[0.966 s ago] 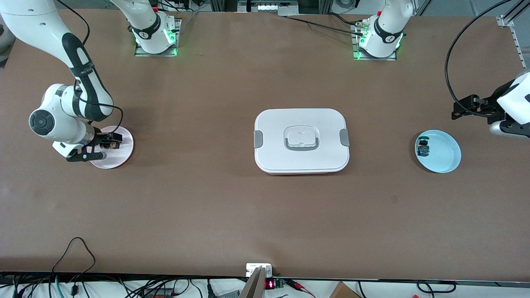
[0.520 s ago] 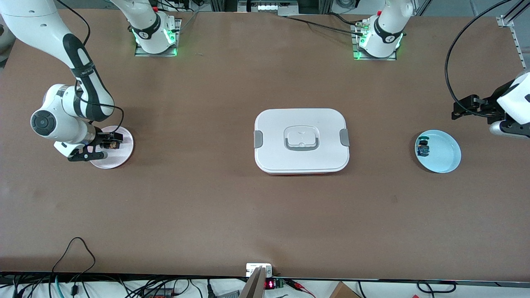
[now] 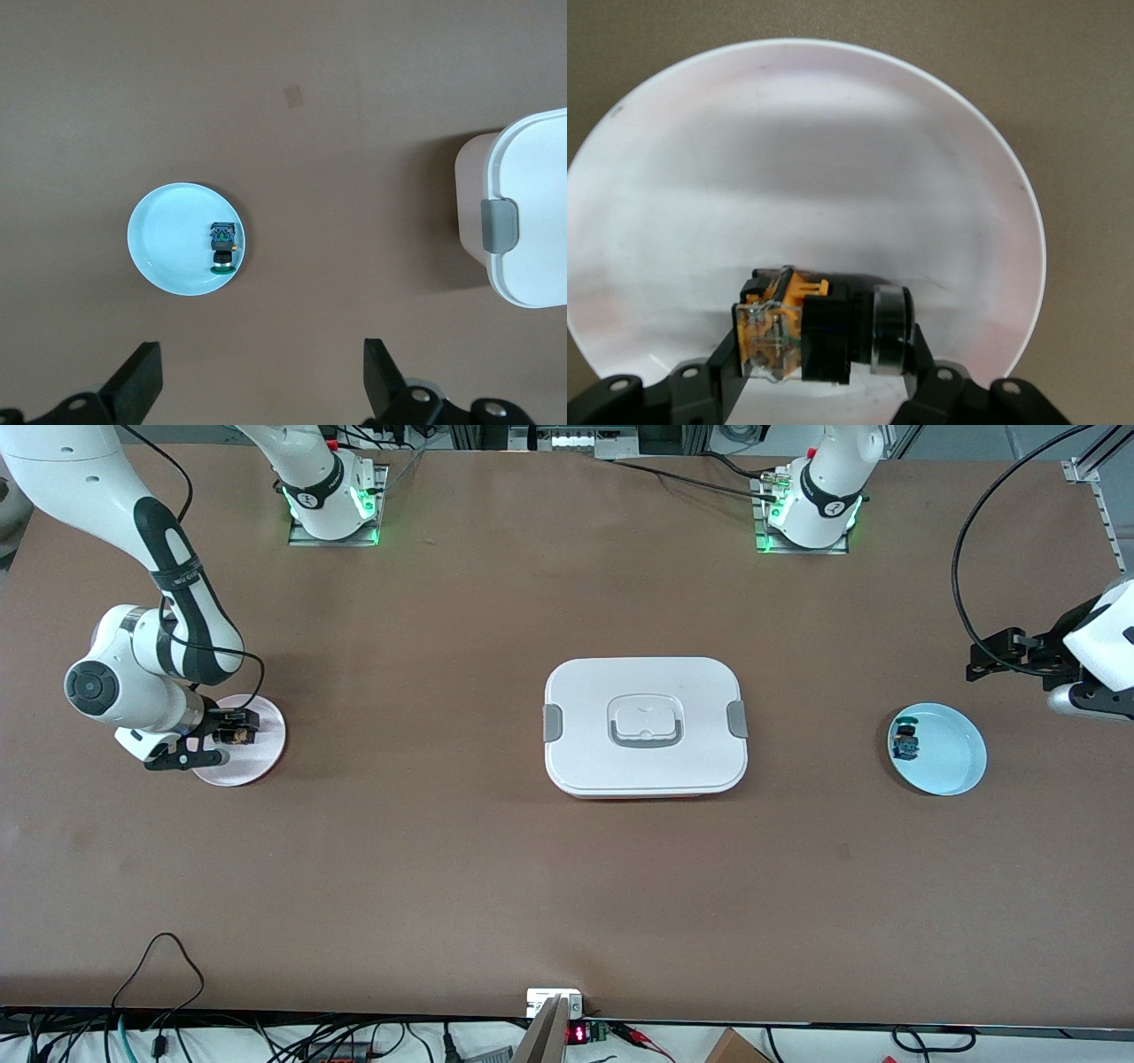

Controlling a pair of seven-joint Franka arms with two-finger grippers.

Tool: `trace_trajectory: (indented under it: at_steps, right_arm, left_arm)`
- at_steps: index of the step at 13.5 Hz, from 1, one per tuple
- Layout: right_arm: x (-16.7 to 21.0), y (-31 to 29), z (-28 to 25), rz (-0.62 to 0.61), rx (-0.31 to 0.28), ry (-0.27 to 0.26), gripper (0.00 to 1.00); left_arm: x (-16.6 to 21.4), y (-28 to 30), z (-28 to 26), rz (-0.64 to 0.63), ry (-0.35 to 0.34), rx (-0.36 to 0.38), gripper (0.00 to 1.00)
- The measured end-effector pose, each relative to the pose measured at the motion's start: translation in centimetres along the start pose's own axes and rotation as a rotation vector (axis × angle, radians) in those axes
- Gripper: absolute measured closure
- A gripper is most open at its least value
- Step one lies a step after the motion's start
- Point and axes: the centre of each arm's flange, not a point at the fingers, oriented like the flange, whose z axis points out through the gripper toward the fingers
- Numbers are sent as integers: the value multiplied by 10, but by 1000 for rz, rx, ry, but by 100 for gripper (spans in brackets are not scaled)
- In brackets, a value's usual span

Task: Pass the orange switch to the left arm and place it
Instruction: 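Lift the orange switch with the right gripper while the left gripper approaches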

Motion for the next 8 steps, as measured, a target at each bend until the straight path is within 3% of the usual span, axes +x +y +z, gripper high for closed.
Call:
trace_trajectory:
  at_steps: [5,8]
  right_arm:
    - [3,0,-18,2,4,5,28]
    - [17,-15,-72,-10,42,-17,28]
  left_arm:
    - [0,0,0,0,0,0,0]
    - [0,0,0,-1,0,0,0]
